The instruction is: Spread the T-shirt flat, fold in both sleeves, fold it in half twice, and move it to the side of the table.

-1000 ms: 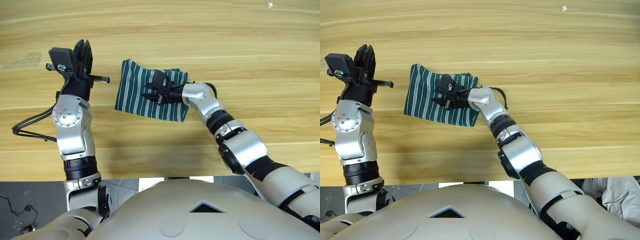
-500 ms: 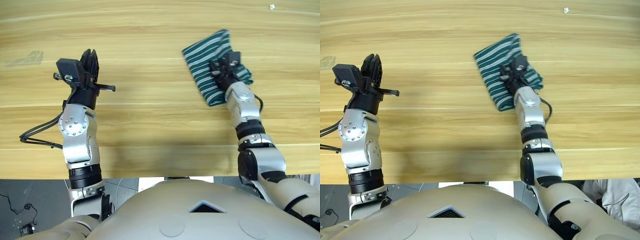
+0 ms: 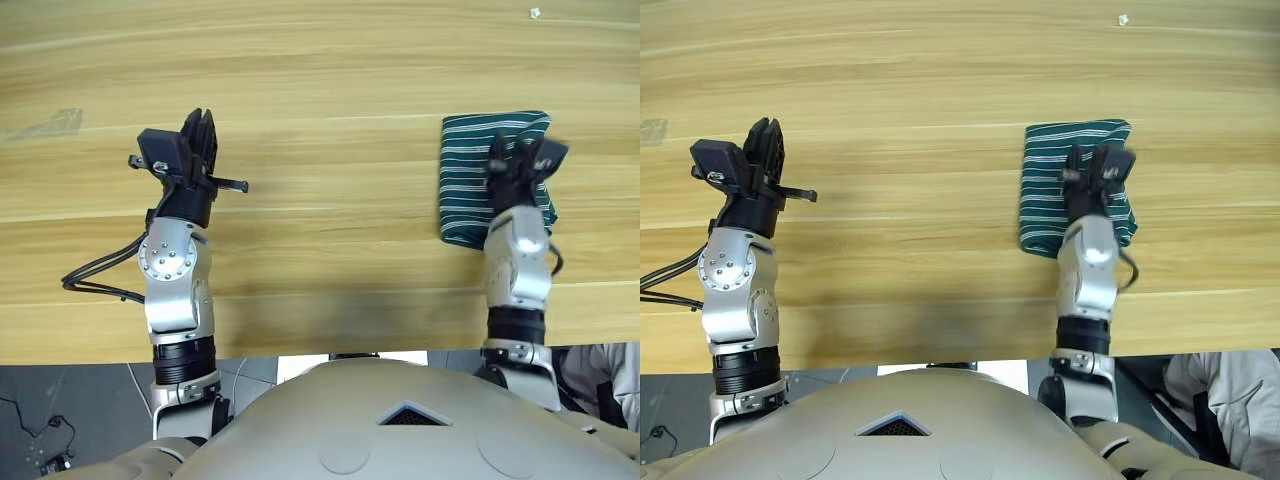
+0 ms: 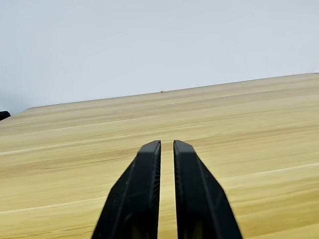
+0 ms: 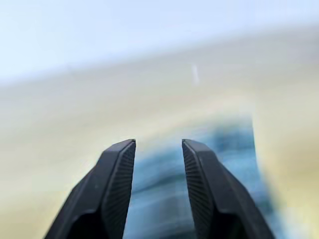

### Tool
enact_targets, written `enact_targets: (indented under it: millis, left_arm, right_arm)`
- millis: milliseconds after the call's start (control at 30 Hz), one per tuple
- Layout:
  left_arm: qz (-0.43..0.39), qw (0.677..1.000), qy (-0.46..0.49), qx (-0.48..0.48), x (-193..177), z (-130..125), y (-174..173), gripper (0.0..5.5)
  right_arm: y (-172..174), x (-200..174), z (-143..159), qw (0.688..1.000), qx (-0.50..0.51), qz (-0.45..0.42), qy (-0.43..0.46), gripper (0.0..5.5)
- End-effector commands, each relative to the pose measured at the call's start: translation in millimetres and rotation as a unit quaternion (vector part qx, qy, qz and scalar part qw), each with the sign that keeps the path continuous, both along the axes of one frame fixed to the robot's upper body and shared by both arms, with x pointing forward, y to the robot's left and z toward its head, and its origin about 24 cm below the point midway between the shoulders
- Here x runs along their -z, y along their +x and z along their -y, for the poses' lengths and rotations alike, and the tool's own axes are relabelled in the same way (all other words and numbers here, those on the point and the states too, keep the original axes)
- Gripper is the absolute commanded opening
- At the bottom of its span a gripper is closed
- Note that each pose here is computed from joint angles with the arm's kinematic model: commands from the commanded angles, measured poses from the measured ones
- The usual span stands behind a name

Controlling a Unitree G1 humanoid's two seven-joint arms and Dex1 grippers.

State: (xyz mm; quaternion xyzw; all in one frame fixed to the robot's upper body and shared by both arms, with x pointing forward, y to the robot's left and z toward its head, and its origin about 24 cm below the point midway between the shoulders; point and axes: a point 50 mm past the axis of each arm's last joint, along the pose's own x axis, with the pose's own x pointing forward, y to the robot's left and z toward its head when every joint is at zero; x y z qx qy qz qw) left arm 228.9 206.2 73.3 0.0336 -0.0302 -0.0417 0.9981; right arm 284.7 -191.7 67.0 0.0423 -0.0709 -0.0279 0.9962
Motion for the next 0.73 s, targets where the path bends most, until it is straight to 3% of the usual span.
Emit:
enact_targets:
  millis: [33, 167, 300, 700, 733]
  left_arm:
    - [0.057, 0.998, -0.002, -0.005, -13, 9, 9, 0.46]
    - [0.129, 0.992, -0.004, -0.008, -29, 34, 18, 0.46]
    - [0.135, 0.991, 0.014, -0.007, -17, 49, 21, 0.46]
    - [0.181, 0.982, 0.054, -0.019, -1, 51, 9, 0.46]
    - [0.187, 0.981, 0.048, -0.023, -3, 51, 8, 0.68]
  right_arm:
    - [8, -43, -14, 0.984, -0.053, 0.16, -0.051, 1.73]
    - [1, -21, -41, 0.979, -0.103, 0.172, -0.035, 1.73]
    - [-10, 11, -64, 0.976, -0.147, 0.156, -0.025, 1.73]
    - [-23, 18, -77, 0.97, -0.162, 0.181, -0.03, 1.73]
    - [-22, 18, -75, 0.971, -0.158, 0.179, -0.026, 1.76]
